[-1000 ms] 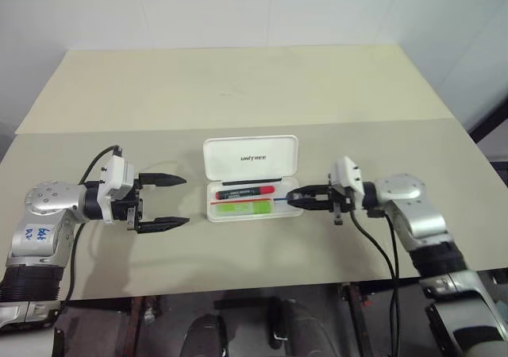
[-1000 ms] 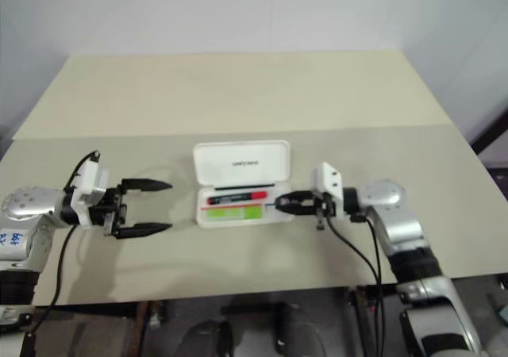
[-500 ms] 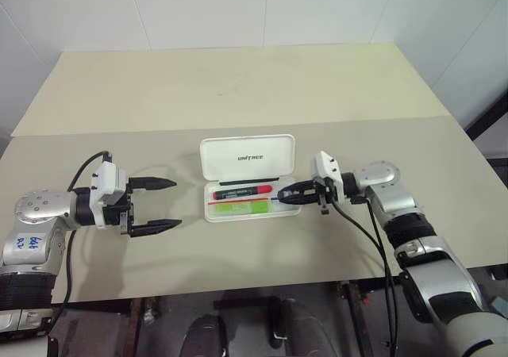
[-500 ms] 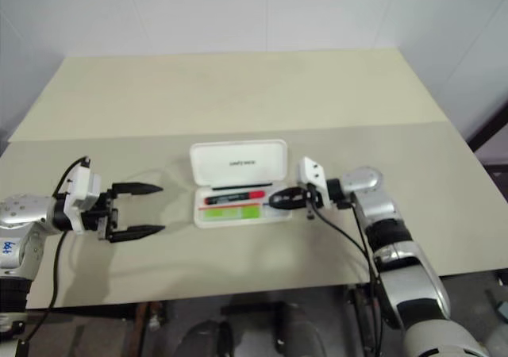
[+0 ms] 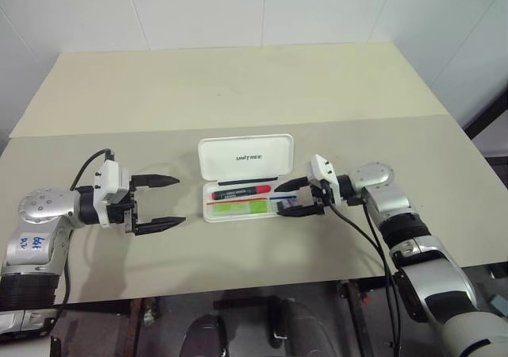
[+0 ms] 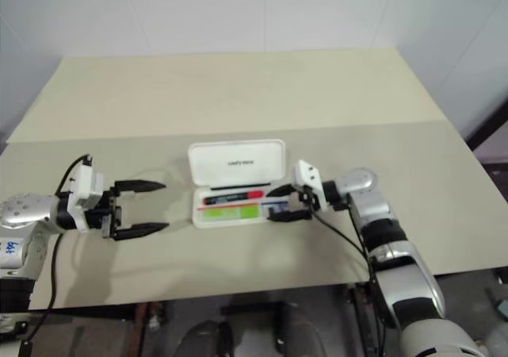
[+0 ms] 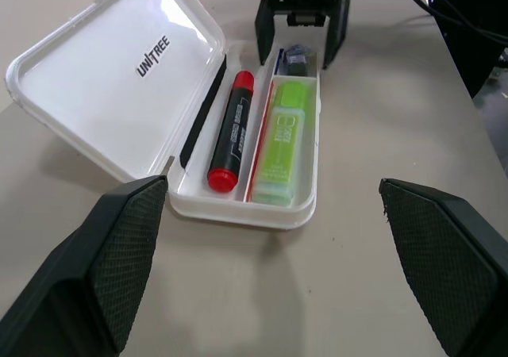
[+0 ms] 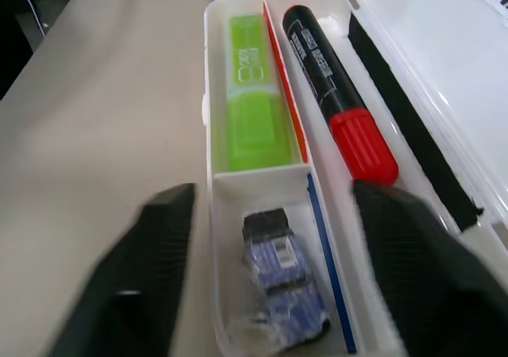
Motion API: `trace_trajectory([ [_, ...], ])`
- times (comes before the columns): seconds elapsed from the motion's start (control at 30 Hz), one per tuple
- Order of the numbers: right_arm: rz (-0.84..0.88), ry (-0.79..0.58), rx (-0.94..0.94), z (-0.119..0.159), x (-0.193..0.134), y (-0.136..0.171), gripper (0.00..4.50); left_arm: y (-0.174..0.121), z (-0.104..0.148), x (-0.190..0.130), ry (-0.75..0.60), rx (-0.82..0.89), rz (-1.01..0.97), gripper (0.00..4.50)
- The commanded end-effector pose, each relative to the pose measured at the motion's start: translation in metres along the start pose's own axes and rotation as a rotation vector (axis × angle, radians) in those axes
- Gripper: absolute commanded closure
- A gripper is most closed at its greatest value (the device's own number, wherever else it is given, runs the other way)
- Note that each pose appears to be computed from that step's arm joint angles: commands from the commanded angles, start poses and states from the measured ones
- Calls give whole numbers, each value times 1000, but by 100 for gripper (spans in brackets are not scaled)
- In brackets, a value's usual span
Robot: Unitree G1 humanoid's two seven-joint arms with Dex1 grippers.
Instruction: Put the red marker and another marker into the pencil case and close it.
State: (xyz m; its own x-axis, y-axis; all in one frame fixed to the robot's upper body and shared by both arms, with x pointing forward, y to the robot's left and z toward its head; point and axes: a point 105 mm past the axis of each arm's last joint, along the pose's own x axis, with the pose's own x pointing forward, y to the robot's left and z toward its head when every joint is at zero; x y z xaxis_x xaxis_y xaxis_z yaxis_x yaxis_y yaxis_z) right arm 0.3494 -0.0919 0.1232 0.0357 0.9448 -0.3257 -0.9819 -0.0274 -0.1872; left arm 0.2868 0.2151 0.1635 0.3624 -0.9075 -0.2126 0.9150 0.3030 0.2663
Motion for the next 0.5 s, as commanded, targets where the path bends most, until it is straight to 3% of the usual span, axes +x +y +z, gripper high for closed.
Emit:
trace_trajectory([
  [0.03, -17, -86, -96, 34, -9, -7, 1, 5, 9, 3, -16, 35, 12, 0],
  [0.23, -25, -209, -123, 62, -29, 9, 1, 8, 8, 5, -40, 26, 37, 0],
  [0.5, -115, -238, -121, 60, -63, 45, 1, 27, 9, 1, -107, -18, 155, 0],
])
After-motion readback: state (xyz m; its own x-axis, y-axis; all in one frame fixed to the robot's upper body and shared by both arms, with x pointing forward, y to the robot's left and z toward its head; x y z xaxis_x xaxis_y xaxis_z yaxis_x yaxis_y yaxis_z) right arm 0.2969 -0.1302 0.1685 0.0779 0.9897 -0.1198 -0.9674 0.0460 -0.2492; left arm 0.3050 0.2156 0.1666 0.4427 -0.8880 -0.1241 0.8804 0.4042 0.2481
